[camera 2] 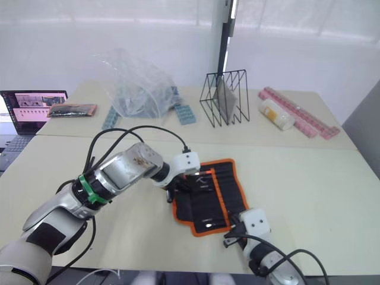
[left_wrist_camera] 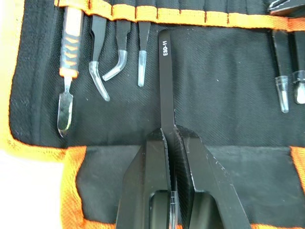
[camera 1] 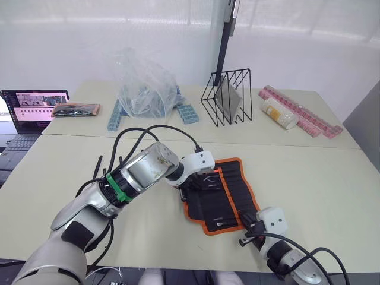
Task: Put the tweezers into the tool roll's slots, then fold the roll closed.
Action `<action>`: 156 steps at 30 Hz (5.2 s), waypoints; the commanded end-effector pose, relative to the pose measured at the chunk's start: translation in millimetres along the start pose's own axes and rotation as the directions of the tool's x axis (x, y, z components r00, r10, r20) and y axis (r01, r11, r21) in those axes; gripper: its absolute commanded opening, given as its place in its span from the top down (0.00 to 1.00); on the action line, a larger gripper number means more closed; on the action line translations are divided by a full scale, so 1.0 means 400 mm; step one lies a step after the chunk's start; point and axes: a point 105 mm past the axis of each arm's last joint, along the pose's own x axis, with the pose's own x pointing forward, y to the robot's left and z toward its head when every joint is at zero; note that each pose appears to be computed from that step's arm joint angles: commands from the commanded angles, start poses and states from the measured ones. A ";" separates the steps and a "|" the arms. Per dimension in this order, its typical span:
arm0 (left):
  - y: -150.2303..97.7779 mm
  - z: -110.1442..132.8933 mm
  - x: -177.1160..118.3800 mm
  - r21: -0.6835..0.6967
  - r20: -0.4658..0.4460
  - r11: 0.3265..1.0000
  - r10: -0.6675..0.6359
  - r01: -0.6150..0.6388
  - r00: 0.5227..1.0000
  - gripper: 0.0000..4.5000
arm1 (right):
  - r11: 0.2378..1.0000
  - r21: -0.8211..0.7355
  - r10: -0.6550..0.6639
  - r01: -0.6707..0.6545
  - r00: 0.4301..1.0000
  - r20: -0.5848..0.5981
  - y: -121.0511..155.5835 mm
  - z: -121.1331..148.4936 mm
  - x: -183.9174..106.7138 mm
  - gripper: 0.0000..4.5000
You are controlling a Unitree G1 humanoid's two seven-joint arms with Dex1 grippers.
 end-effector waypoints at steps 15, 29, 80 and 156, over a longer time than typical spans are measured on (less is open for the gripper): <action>-0.014 0.054 0.012 0.225 0.014 0.973 0.052 -0.054 0.999 1.00 | 0.999 0.018 0.041 -0.040 0.999 -0.031 0.032 -0.018 0.000 0.99; 0.002 0.049 -0.011 0.323 -0.039 0.945 0.071 -0.055 0.997 1.00 | 0.999 0.024 0.044 -0.043 0.999 -0.028 0.035 -0.018 0.006 0.99; -0.017 0.117 0.175 0.347 0.079 0.938 -0.017 -0.011 0.997 0.92 | 0.989 -0.035 0.123 -0.142 0.938 -0.324 0.072 -0.132 -0.029 1.00; 0.121 -0.635 -0.279 -0.740 -0.178 0.242 0.829 -0.628 0.529 0.02 | 0.991 -0.055 0.100 -0.120 0.955 -0.279 -0.022 -0.094 0.007 1.00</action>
